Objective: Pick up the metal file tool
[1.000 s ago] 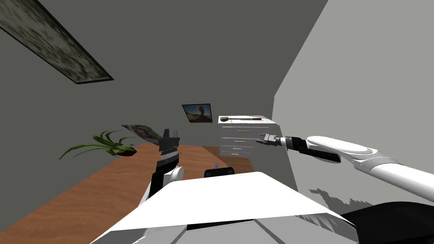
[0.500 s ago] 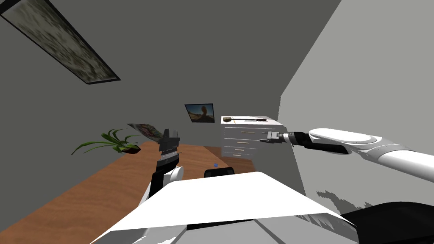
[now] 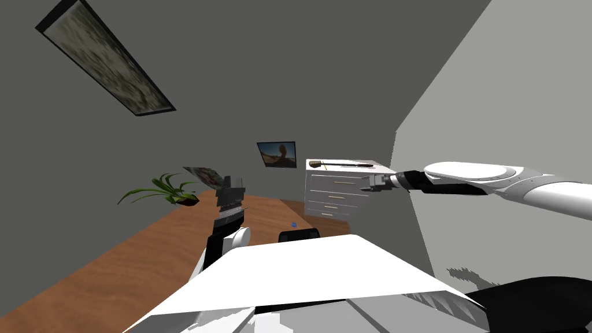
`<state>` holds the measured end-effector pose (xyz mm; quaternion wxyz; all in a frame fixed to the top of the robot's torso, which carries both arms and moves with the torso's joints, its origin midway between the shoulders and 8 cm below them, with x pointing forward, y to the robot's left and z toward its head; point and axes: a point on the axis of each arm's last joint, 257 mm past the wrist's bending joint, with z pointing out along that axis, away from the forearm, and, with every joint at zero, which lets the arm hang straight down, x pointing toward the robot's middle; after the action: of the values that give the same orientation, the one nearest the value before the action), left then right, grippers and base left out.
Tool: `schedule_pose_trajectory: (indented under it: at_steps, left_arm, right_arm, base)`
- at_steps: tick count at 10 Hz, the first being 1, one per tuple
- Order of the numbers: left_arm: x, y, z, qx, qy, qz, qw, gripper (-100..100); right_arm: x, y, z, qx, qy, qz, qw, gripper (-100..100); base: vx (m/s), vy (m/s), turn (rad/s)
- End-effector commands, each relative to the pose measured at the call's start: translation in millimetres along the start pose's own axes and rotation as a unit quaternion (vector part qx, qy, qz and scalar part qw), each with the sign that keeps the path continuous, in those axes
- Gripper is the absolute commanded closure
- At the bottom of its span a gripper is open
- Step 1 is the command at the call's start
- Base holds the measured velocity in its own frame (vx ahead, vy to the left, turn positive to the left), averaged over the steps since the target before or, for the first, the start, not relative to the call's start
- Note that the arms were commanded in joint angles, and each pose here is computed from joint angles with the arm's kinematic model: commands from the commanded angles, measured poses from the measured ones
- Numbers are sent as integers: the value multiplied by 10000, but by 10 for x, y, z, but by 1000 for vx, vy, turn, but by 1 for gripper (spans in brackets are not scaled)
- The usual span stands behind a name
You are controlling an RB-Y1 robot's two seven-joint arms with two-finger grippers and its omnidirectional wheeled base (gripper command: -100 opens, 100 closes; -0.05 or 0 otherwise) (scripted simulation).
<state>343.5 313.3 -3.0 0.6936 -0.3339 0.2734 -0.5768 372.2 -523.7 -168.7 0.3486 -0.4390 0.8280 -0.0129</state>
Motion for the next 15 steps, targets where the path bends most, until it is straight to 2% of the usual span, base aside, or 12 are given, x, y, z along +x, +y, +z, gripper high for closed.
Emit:
schedule_pose_trajectory:
  at_steps: [1, 4, 5, 6, 7, 8, 9, 10, 11, 12, 14, 15]
  left_arm:
    - [0, 0, 0, 0, 0, 0, 10000, 0]
    - [0, 0, 0, 0, 0, 1, 10000, 0]
    - [0, 0, 0, 0, 0, 0, 10000, 0]
    - [0, 0, 0, 0, 0, 1, 10000, 0]
    - [0, 0, 0, 0, 0, 0, 10000, 0]
    - [0, 0, 0, 0, 0, 1, 10000, 0]
    - [0, 0, 0, 0, 0, 1, 10000, 0]
    - [-1, 0, 0, 0, 0, 1, 10000, 0]
    - [0, 0, 0, 0, 0, 1, 10000, 0]
    - [-1, 0, 0, 0, 0, 1, 10000, 0]
    - [-1, 0, 0, 0, 0, 1, 10000, 0]
    - [-1, 0, 0, 0, 0, 1, 10000, 0]
  right_arm:
    - [0, -87, -82, -24, 222, -229, 9995, -100]
    - [68, -275, -263, -75, 755, -647, 9950, -100]
    - [36, -312, -289, -76, 817, -731, 9939, -100]
    - [83, -374, -368, -112, 1047, -868, 9906, -100]
    - [59, -401, -387, -111, 1090, -926, 9897, -100]
    - [103, -456, -467, -151, 1318, -1049, 9856, -100]
    - [85, -475, -480, -150, 1348, -1090, 9847, -100]
    - [124, -528, -563, -192, 1576, -1205, 9799, -100]
    - [115, -536, -569, -191, 1590, -1223, 9795, -100]
    - [151, -584, -652, -235, 1812, -1327, 9742, -100]
    - [151, -584, -652, -235, 1812, -1327, 9742, -100]
    - [192, -617, -727, -281, 2012, -1402, 9691, -100]
  base:
    - [36, 34, 46]
    - [47, 31, 77]
    - [45, 25, 41]
    - [59, 20, 96]
    - [51, 11, 63]
    - [60, 14, 100]
    - [54, 10, 47]
    - [79, 15, 102]
    - [67, 4, 42]
    - [67, -6, 81]
    - [40, -5, 23]
    - [53, -10, 96]
